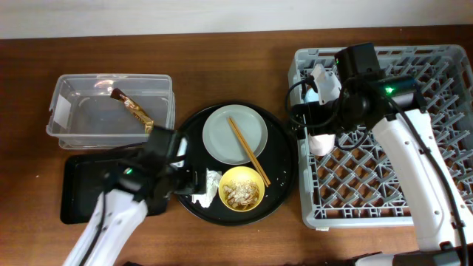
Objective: Sort waste into correct bins and load items into the dishwasher rack
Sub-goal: 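Grasp the crumpled tissues with the left gripper and lift them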
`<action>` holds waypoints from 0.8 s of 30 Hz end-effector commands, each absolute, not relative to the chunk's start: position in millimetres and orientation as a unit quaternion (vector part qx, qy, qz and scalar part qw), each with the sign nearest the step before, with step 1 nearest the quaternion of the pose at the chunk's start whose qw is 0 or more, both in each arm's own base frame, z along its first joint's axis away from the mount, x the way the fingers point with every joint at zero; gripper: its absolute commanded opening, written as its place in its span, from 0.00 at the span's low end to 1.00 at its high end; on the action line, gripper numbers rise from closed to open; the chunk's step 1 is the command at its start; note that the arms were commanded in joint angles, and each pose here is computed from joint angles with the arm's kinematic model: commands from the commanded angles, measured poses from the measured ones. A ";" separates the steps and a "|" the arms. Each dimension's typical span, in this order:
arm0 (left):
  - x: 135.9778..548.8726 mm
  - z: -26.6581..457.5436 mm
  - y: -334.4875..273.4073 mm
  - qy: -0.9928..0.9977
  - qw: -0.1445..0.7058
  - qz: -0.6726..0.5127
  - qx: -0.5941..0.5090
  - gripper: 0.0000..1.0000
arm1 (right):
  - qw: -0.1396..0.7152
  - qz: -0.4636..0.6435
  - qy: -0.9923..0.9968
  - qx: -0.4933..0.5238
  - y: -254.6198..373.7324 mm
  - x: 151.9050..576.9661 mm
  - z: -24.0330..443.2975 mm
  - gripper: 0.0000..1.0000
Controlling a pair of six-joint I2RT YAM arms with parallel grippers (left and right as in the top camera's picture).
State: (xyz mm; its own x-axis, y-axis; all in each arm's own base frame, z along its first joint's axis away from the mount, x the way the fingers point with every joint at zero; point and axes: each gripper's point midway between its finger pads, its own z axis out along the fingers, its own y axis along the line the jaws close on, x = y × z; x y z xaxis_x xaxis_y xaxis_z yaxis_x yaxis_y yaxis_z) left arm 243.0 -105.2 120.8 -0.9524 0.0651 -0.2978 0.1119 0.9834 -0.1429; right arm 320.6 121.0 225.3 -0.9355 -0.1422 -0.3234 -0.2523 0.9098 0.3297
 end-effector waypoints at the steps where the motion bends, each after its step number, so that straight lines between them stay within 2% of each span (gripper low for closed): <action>1: 248.5 95.9 -104.4 0.991 0.117 -0.038 0.050 0.99 | 0.144 0.190 0.965 -0.110 124.1 319.5 223.0 0.98; 7: 260.3 62.0 -103.5 0.995 0.085 -0.008 0.052 0.99 | 0.144 0.190 0.965 -0.110 124.1 319.5 223.0 0.98; 12: 265.3 36.5 -117.2 0.996 0.058 -0.029 0.056 0.99 | 0.144 0.190 0.965 -0.110 124.1 319.5 223.0 0.98; 24: 264.0 7.8 -120.5 0.997 0.030 -0.017 0.064 0.99 | 0.144 0.190 0.965 -0.110 124.1 319.5 223.0 0.98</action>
